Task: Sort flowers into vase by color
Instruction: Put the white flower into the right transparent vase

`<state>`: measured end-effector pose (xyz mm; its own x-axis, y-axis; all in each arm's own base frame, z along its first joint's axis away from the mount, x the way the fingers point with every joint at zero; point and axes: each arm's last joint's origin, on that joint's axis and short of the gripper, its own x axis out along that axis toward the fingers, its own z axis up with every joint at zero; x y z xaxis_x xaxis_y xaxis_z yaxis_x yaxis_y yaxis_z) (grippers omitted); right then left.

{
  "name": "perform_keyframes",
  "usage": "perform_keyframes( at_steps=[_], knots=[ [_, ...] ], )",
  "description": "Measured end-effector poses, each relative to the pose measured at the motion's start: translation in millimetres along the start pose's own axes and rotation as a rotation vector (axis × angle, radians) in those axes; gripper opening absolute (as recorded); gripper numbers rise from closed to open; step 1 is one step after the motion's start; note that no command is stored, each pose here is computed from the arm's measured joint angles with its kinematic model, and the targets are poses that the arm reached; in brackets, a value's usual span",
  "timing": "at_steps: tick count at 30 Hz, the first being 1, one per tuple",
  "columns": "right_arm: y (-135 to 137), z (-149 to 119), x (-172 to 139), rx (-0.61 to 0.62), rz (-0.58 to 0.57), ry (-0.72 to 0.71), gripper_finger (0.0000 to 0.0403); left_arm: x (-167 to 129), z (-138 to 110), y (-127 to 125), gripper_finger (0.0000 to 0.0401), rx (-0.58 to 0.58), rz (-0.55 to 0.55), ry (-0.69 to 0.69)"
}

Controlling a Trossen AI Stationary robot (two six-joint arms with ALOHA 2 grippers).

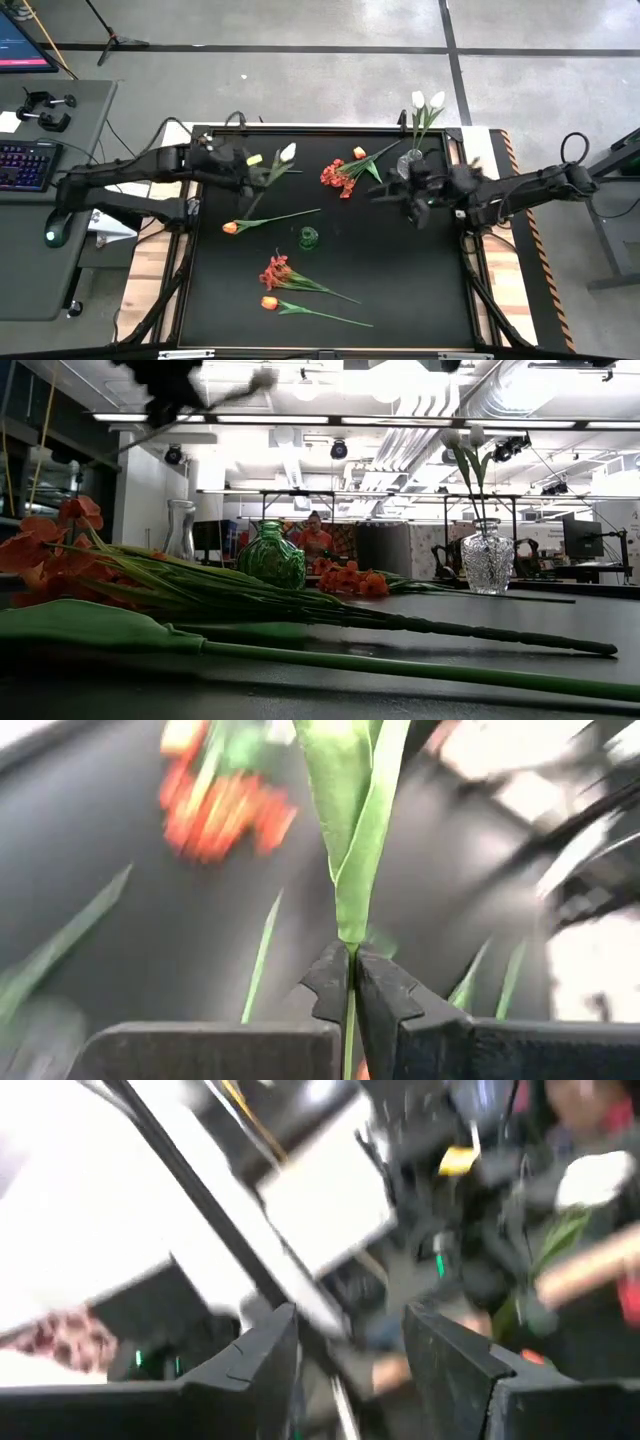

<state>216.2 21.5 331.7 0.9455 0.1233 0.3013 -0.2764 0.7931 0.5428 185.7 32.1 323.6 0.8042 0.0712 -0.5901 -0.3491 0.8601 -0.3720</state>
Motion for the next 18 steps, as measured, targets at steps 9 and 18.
perform_keyframes(
  at_steps=[9,18],
  knots=[
    [16,43,-20,-0.311,-0.060,-0.407,0.0172,75,54,-28,0.0000,0.220,-0.131,-0.481],
    [24,58,-30,-0.474,-0.119,-0.596,0.0172,169,85,-15,0.0000,0.351,-0.098,-0.960]
  ],
)
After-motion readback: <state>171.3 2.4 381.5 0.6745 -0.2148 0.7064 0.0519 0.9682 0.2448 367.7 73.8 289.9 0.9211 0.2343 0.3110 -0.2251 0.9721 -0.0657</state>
